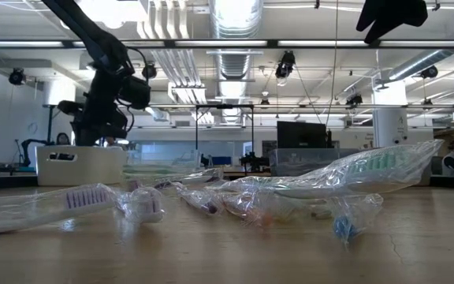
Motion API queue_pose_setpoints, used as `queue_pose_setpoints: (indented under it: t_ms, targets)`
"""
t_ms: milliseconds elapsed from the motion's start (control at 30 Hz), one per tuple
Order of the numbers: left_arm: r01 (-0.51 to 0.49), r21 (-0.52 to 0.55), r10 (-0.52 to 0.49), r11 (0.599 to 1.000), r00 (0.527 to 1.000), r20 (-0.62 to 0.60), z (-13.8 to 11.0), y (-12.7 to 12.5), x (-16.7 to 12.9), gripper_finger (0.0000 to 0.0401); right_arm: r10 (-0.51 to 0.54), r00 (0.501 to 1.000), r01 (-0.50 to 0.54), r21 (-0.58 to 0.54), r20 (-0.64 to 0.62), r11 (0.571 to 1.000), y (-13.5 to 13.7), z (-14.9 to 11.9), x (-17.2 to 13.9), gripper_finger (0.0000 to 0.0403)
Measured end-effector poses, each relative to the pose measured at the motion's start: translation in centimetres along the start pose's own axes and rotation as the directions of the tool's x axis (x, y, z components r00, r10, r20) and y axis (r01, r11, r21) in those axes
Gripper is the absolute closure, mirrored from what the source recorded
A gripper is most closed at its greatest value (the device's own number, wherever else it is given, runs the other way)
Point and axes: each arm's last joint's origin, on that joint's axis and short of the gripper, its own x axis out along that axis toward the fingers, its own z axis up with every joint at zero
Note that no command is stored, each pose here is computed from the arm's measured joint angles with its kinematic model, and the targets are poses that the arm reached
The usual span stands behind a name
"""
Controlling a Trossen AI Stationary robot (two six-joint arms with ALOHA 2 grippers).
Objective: Pick & Place Toothbrushes
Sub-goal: Put the middle blue toothbrush into the white bin
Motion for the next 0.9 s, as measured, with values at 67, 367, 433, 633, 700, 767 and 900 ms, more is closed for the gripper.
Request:
queue_pose_setpoints:
  t_ms: [67, 367, 433, 633, 700, 767, 900]
  targets:
    - [0.001, -0.001, -0.001, 1.000, 1.000, 0.001, 0.1, 0.0, 0.1, 0.0372, 0.000, 1.000, 0.000, -0.002, 0.000, 1.000, 0.0, 0.0, 0.0, 0.0206]
    - [0.018, 0.011, -0.018, 1.000, 1.000, -0.012, 0.6, -0.1, 0.9, 0.0372, -0.001, 1.000, 0.001, -0.003, 0.001, 1.000, 0.0, 0.0, 0.0, 0.0221]
    - [0.015, 0.015, -0.015, 1.000, 1.000, -0.023, 0.7, -0.1, 1.2, 0.0371, -0.001, 1.000, 0.001, -0.003, 0.001, 1.000, 0.0, 0.0, 0.0, 0.0224]
    - [0.032, 0.017, -0.031, 0.999, 0.998, -0.055, 0.4, -0.4, 2.4, 0.0371, -0.002, 1.000, 0.002, -0.003, 0.001, 1.000, 0.0, 0.0, 0.0, 0.0227]
    - [0.034, 0.015, -0.033, 0.999, 0.998, -0.054, 0.4, -0.5, 2.7, 0.0368, -0.002, 1.000, 0.002, -0.003, 0.001, 1.000, 0.0, 0.0, 0.0, 0.0223]
    - [0.039, 0.015, -0.039, 0.999, 0.998, -0.055, 0.3, -0.5, 2.8, 0.0359, -0.002, 1.000, 0.002, -0.003, 0.001, 1.000, 0.0, 0.0, 0.0, 0.0218]
    - [0.042, 0.025, -0.041, 0.999, 0.998, -0.052, 0.2, -0.5, 2.8, 0.0336, -0.002, 1.000, 0.002, -0.003, 0.001, 1.000, 0.0, 0.0, 0.0, 0.0208]
